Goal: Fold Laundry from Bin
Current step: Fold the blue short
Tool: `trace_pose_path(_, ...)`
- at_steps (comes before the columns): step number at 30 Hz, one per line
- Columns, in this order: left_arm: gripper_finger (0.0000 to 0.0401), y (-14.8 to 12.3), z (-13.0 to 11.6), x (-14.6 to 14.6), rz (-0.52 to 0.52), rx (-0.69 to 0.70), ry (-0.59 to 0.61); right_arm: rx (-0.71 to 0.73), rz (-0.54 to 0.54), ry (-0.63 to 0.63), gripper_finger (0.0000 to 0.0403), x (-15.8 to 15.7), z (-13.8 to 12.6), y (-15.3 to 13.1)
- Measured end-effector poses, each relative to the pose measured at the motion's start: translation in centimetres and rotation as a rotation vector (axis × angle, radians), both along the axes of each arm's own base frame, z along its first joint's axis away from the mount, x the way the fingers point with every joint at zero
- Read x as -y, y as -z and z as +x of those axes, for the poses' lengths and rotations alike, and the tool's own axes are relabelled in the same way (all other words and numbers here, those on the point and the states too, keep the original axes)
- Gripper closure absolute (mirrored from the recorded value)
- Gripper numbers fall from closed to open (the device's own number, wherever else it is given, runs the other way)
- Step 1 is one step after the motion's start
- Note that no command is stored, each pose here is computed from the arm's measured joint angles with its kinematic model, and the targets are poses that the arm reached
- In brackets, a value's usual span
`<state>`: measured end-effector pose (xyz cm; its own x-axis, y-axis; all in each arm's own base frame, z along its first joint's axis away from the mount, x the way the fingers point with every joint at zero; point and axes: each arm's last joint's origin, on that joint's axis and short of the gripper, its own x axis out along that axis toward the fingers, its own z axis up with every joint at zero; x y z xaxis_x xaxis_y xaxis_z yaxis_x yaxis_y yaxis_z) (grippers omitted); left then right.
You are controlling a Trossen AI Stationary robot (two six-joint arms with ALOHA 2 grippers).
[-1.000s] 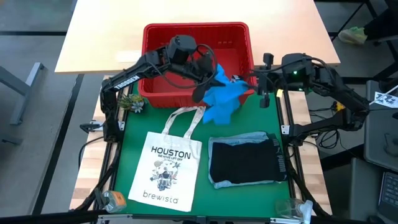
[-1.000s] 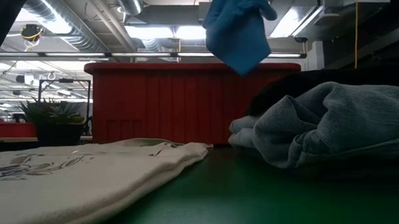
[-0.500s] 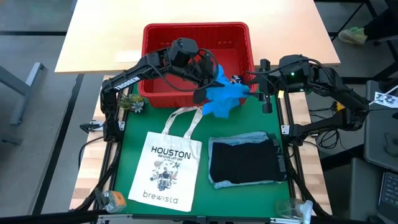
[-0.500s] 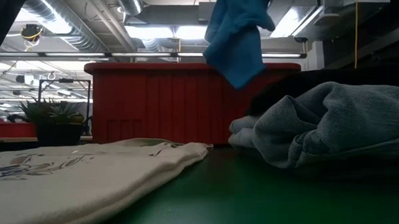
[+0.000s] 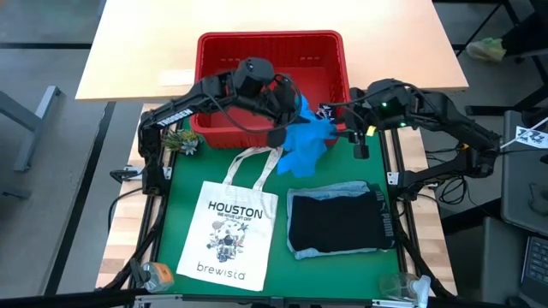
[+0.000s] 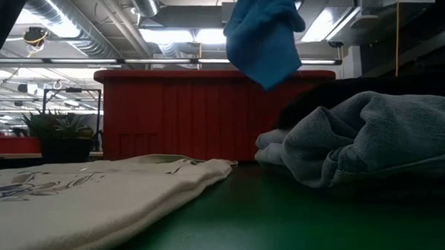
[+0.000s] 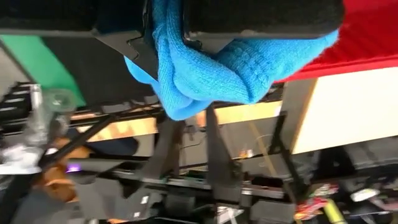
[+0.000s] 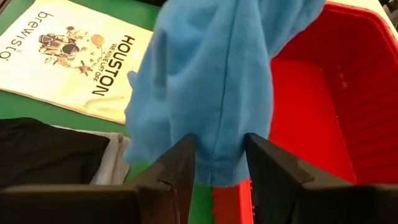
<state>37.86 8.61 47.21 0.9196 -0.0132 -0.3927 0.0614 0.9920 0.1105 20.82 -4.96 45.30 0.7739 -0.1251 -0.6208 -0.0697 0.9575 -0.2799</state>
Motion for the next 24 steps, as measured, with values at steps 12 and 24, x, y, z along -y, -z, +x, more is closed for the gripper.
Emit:
trace_pose_path(12,0.0392,0.02,0.16,0.51,0.082,-0.010,-0.049,-0.002,0.001,-0.010,0.0276,0.04,0.25,0.10)
trace_pose_path(24,0.0385,0.03,0.15,0.39,0.103,-0.016,-0.091,-0.002,-0.006,-0.015,0.0378,0.02,0.18,0.07)
